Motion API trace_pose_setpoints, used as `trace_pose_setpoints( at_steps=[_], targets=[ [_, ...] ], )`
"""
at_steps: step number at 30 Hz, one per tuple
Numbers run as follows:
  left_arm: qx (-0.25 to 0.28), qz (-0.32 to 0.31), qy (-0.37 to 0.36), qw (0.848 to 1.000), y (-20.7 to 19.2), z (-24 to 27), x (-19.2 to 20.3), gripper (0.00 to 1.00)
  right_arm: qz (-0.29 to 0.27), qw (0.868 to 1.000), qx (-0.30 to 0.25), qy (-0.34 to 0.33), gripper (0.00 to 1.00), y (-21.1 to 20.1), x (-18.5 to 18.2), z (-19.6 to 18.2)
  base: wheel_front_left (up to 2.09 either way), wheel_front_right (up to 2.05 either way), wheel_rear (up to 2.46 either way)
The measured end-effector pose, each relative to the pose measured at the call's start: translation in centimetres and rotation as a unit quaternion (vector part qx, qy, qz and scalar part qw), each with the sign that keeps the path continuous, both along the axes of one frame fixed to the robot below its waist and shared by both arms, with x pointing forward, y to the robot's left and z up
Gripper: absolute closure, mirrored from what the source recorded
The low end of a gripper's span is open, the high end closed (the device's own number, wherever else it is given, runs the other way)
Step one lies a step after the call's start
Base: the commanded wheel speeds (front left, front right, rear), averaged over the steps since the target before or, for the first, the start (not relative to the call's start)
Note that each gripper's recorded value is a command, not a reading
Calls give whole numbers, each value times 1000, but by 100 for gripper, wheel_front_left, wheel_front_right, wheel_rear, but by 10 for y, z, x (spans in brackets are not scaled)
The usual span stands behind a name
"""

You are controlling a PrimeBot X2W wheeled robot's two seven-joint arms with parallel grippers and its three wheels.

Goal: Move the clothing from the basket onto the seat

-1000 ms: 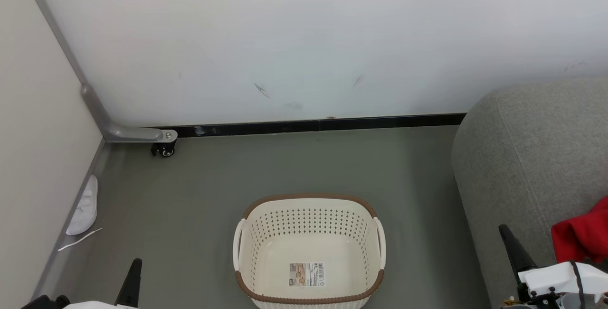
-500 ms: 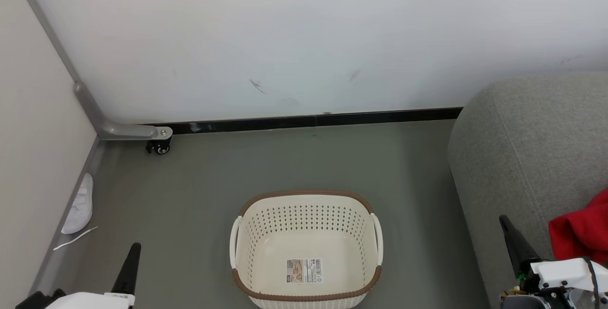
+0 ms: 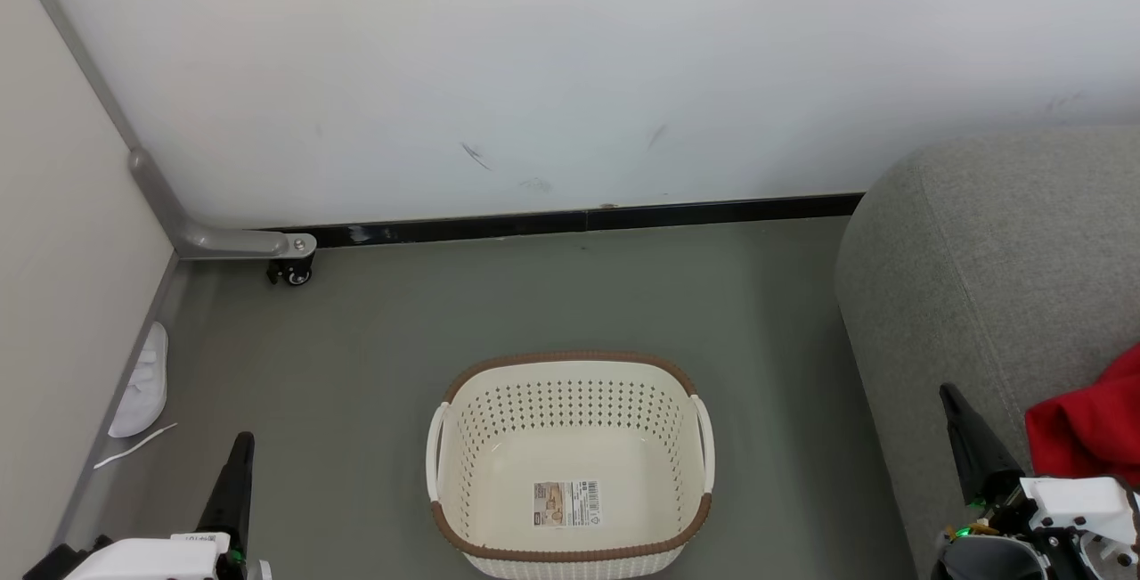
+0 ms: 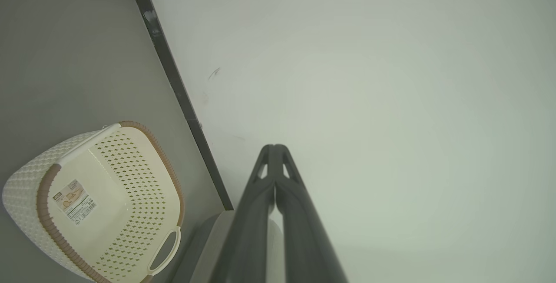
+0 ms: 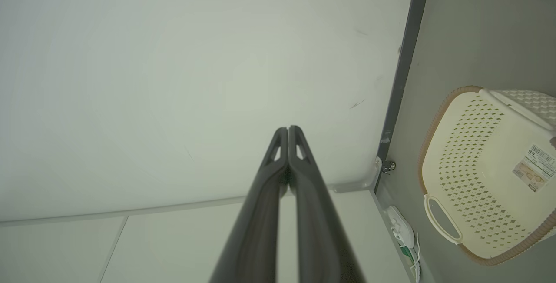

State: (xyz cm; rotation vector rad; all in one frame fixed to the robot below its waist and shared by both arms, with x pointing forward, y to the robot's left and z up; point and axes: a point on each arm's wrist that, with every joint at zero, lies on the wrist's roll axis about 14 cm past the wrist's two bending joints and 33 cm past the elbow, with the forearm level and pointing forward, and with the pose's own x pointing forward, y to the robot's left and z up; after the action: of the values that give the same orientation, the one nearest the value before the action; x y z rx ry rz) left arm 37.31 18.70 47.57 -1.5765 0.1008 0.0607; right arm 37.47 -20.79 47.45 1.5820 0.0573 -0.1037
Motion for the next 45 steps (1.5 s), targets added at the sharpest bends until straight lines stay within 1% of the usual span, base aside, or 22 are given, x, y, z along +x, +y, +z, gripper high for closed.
trace_pose_setpoints(
  at_steps=[45],
  targets=[
    [-5, 1, -1, 1000, -2, 0, 1, 100, 4, 1000, -2, -10, 100, 3, 2, 6, 0, 0, 0]
  ],
)
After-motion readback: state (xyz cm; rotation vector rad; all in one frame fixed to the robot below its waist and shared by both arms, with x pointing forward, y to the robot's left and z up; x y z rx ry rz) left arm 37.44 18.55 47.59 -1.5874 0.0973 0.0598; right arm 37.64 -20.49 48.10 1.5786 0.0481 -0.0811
